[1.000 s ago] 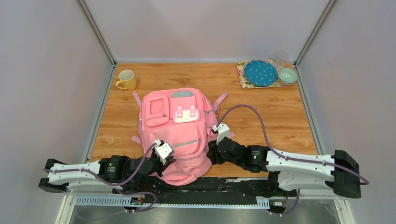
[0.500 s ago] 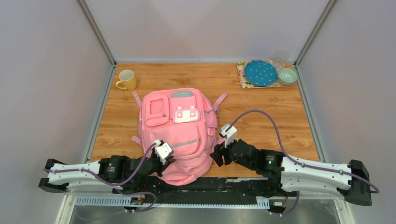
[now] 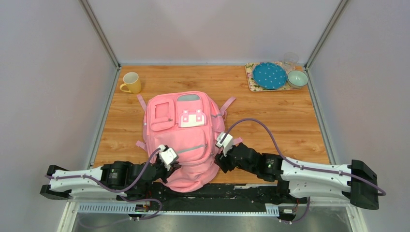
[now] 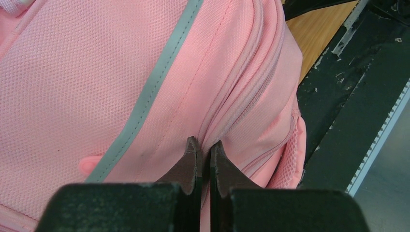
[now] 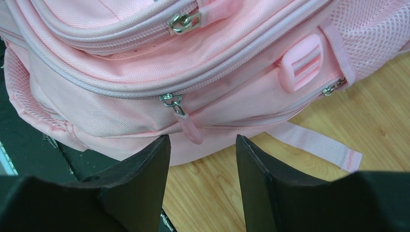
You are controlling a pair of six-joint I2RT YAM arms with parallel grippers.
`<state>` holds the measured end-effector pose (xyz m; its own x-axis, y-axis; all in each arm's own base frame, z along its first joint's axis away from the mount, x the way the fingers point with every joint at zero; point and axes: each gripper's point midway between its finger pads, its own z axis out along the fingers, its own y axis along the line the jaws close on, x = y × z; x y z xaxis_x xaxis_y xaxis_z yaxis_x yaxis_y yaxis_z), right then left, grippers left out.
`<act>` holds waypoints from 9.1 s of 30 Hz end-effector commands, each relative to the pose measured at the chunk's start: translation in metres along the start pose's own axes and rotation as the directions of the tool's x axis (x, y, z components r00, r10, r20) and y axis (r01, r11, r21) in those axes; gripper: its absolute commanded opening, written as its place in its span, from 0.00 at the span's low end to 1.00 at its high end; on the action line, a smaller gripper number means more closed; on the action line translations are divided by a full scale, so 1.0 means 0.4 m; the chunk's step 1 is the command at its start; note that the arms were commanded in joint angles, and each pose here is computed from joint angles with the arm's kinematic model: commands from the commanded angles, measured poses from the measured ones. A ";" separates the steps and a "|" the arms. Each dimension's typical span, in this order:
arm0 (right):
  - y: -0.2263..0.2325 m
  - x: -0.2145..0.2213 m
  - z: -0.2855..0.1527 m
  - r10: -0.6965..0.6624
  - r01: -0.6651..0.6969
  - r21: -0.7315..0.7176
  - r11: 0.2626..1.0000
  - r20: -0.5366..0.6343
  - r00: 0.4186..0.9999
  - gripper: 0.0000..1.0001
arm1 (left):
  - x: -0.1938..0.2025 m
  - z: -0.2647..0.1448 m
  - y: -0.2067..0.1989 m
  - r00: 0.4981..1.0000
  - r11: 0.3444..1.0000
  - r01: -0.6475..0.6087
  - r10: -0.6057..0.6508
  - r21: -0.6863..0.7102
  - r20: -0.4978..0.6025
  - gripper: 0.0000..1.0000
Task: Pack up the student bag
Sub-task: Zip the student bag at the center of the board.
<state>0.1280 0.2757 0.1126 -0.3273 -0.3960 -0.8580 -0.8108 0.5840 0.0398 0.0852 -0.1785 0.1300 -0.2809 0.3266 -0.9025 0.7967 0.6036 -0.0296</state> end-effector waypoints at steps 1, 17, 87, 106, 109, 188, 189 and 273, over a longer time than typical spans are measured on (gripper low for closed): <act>0.029 -0.092 -0.007 -0.036 0.045 -0.072 0.996 0.119 0.992 0.56 | -0.006 -0.016 -0.013 0.995 0.995 0.095 -0.095 0.021 -0.005 0.00; 0.072 -0.105 0.013 -0.045 0.073 -0.299 0.951 0.101 0.994 0.42 | -0.003 -0.013 -0.016 0.995 0.995 0.095 -0.095 0.026 -0.010 0.00; -0.094 -0.179 -0.108 0.179 -0.166 -0.126 0.978 0.094 0.979 0.00 | -0.044 -0.034 -0.232 0.924 0.849 -0.210 0.334 0.485 -0.185 0.00; -0.314 -0.167 -0.026 0.205 -0.179 0.355 0.918 -0.038 0.978 0.00 | -0.019 -0.141 -0.222 0.972 0.853 0.005 0.118 0.522 -0.201 0.00; -0.324 -0.136 -0.030 0.233 -0.176 0.372 0.912 -0.114 0.966 0.00 | -0.016 -0.144 -0.225 0.972 0.851 0.024 0.102 0.524 -0.210 0.00; -0.493 -0.157 -0.165 0.630 -0.627 0.385 0.677 0.138 0.764 0.48 | -0.172 0.094 0.012 0.938 0.947 0.307 -0.283 0.097 -0.200 0.66; -0.496 -0.161 -0.158 0.654 -0.661 0.367 0.655 0.164 0.739 0.48 | -0.175 0.097 0.014 0.936 0.945 0.313 -0.291 0.090 -0.199 0.66; -0.418 -0.173 0.005 0.958 -0.968 -0.195 0.157 0.267 0.101 0.25 | 0.113 0.156 0.122 0.824 0.845 0.447 -0.517 -0.294 -0.233 0.66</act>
<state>0.2851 0.1994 0.1469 -0.6696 0.7275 -0.1499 0.1789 0.3538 0.9180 0.1573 -0.2026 0.0947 -0.7120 0.0692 -0.6987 0.4389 0.8206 -0.3660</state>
